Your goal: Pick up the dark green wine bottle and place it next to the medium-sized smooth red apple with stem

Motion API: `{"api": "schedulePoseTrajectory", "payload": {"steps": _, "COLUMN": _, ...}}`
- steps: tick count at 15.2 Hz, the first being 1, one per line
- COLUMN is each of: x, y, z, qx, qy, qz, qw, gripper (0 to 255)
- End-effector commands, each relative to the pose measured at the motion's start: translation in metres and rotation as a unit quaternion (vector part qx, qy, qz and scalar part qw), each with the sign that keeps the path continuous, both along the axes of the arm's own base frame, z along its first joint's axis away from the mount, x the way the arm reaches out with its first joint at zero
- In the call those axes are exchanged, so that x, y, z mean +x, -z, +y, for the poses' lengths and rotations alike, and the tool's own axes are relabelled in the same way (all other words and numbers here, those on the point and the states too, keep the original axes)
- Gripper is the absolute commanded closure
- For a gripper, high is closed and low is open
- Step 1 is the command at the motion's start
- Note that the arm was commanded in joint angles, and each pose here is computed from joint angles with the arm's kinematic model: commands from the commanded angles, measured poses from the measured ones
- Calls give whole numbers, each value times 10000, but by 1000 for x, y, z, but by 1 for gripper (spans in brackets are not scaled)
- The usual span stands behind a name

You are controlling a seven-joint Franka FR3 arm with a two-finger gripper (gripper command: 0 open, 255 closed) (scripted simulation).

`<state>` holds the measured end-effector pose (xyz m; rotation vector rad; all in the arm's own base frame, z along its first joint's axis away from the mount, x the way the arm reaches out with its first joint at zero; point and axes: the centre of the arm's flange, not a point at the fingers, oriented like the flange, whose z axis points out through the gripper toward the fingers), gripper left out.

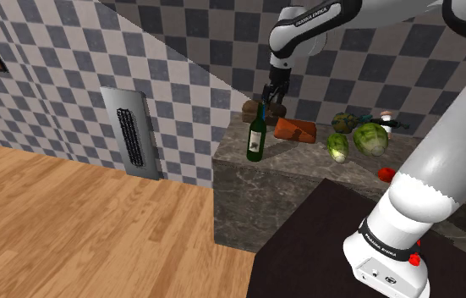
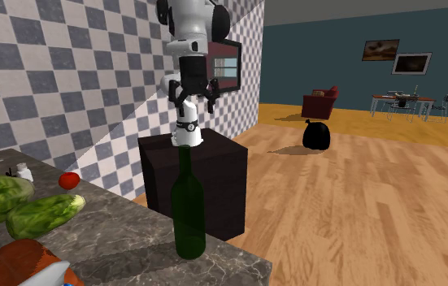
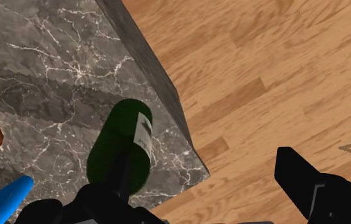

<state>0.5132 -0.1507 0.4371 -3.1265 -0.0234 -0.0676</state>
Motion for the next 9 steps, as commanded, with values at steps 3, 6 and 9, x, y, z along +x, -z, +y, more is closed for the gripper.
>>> {"api": "schedulePoseTrajectory", "payload": {"steps": 3, "x": 37, "y": 17, "z": -27, "qx": -107, "qy": 97, "qz": -127, "qw": 9998, "gripper": 0}}
{"api": "schedulePoseTrajectory", "payload": {"steps": 6, "x": 63, "y": 31, "z": -48, "qx": -183, "qy": 170, "qz": -218, "qw": 9994, "gripper": 0}}
{"api": "schedulePoseTrajectory", "payload": {"steps": 9, "x": 89, "y": 43, "z": -70, "qx": -258, "qy": 244, "qz": -309, "qw": 9989, "gripper": 0}}
